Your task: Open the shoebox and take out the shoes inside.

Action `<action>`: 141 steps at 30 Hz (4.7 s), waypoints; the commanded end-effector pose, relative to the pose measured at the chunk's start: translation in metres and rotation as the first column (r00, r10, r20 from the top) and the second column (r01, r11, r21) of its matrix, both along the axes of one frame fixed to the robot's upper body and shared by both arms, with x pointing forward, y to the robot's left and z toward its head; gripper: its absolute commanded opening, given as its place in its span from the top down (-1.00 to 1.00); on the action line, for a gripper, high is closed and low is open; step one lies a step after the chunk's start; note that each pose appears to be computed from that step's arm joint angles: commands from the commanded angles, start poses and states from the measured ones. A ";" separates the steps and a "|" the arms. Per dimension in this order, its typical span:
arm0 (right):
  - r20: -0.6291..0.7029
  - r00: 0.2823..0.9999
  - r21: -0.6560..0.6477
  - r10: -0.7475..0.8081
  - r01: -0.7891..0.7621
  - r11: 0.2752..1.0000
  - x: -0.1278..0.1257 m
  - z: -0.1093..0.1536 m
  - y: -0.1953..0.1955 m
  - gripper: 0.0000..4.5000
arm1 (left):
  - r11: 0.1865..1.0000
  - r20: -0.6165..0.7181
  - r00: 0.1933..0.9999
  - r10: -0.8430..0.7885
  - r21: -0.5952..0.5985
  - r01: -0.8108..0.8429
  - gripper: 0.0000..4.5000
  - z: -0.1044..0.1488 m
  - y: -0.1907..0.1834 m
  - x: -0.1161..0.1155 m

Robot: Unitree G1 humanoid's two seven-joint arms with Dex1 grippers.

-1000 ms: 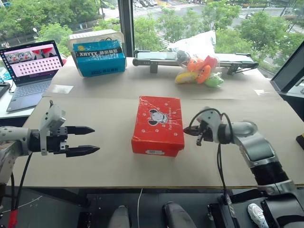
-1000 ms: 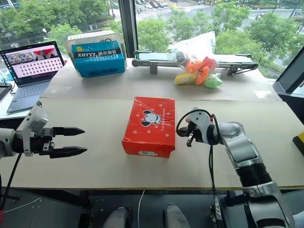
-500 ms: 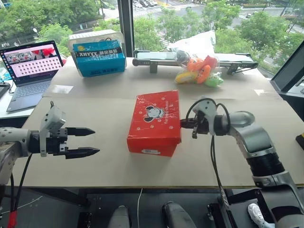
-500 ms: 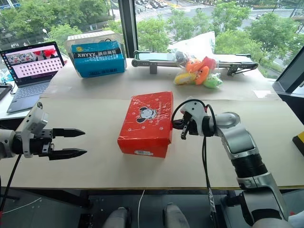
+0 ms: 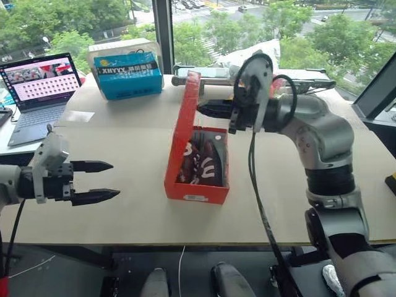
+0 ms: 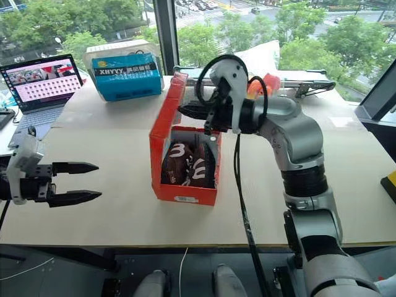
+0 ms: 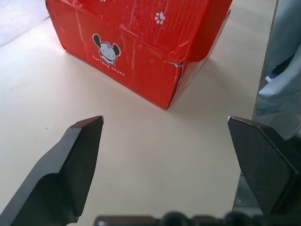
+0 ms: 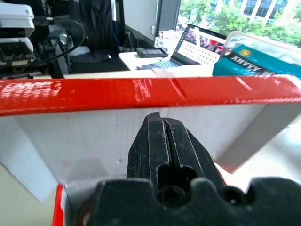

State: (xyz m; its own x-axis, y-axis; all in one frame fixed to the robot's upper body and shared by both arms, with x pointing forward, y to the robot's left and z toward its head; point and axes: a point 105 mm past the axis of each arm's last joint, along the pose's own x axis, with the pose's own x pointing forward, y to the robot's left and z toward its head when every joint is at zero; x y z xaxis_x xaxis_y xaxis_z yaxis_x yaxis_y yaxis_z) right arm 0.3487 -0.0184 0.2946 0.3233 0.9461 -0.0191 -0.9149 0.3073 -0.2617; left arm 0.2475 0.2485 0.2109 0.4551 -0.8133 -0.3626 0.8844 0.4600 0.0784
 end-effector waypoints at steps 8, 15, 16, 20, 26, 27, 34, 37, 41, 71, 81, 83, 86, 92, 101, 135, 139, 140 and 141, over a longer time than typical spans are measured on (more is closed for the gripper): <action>0.038 0.997 -0.008 0.071 -0.070 0.997 0.012 -0.008 0.088 0.97 | 1.000 0.100 0.995 0.019 -0.005 -0.018 -1.00 0.044 0.003 -0.024; 0.030 0.997 -0.016 0.066 -0.066 0.998 0.019 -0.014 0.098 0.97 | 1.000 0.086 0.996 -0.004 -0.004 0.004 -1.00 0.041 -0.001 -0.026; 0.030 0.998 -0.020 0.059 -0.059 0.998 0.020 -0.015 0.095 0.97 | 1.000 0.086 0.996 -0.002 -0.006 0.003 -1.00 0.040 0.000 -0.025; 0.023 1.000 -0.081 0.015 -0.013 0.997 0.017 -0.029 0.064 0.97 | 1.000 0.088 0.996 0.001 -0.013 0.000 -1.00 0.030 -0.002 -0.016; -0.003 0.995 -0.200 -0.099 0.097 0.975 -0.002 -0.051 0.015 0.97 | 0.999 0.076 0.997 -0.034 -0.010 0.035 -1.00 0.004 -0.014 -0.003; -0.019 0.990 -0.217 -0.142 0.135 0.967 0.000 -0.055 0.009 0.75 | 0.999 0.078 0.996 -0.035 -0.007 0.036 -1.00 0.002 -0.016 -0.001; -0.081 0.901 -0.344 -0.426 0.376 0.860 -0.004 -0.080 -0.027 -0.25 | 0.998 0.090 0.994 -0.066 0.003 0.066 -1.00 -0.004 -0.029 0.008; -0.083 0.861 -0.405 -0.501 0.431 0.806 -0.004 -0.090 -0.033 -0.70 | 0.997 0.090 0.993 -0.072 0.005 0.072 -1.00 -0.003 -0.030 0.009; -0.018 0.820 -0.441 -0.572 0.507 0.741 -0.005 -0.092 -0.039 -0.98 | 0.997 0.091 0.993 -0.080 0.009 0.079 -1.00 -0.002 -0.032 0.011; -0.271 0.761 -0.592 -0.590 0.351 0.725 -0.005 -0.185 -0.025 -0.70 | 0.996 0.112 0.990 -0.086 0.001 0.087 -1.00 0.002 -0.045 0.018; -0.282 0.752 -0.582 -0.595 0.360 0.730 0.001 -0.183 -0.027 0.65 | 0.997 0.124 0.990 -0.074 -0.004 0.075 -1.00 0.007 -0.046 0.018; -0.273 0.749 -0.584 -0.603 0.369 0.723 0.003 -0.183 -0.030 0.82 | 0.997 0.124 0.990 -0.072 -0.004 0.073 -1.00 0.007 -0.046 0.018; -0.265 0.742 -0.576 -0.616 0.391 0.718 0.006 -0.179 -0.033 0.84 | 0.997 0.124 0.990 -0.071 -0.006 0.072 -1.00 0.008 -0.047 0.019; -0.251 0.733 -0.495 -0.632 0.464 0.735 0.015 -0.140 -0.028 0.84 | 0.997 0.121 0.990 -0.074 -0.006 0.076 -1.00 0.007 -0.048 0.020; -0.495 0.575 -0.308 -0.651 0.585 0.751 0.022 -0.104 -0.029 0.84 | 0.997 0.121 0.989 -0.080 -0.006 0.081 -1.00 0.007 -0.049 0.023; -0.814 0.509 0.313 -0.280 0.791 0.526 0.055 -0.019 -0.138 0.84 | 0.994 0.103 0.989 -0.106 0.007 0.106 -1.00 0.003 -0.047 0.029; -0.839 0.530 0.450 -0.124 0.803 0.391 0.077 -0.033 -0.168 0.84 | 0.994 0.099 0.989 -0.113 0.005 0.113 -1.00 0.003 -0.049 0.030; -0.848 0.514 0.439 -0.130 0.817 0.374 0.082 -0.041 -0.173 0.84 | 0.993 0.100 0.988 -0.115 0.006 0.115 -1.00 0.003 -0.049 0.030; -0.853 0.504 0.431 -0.134 0.826 0.364 0.086 -0.046 -0.176 0.84 | 0.993 0.101 0.988 -0.115 0.006 0.115 -1.00 0.003 -0.049 0.031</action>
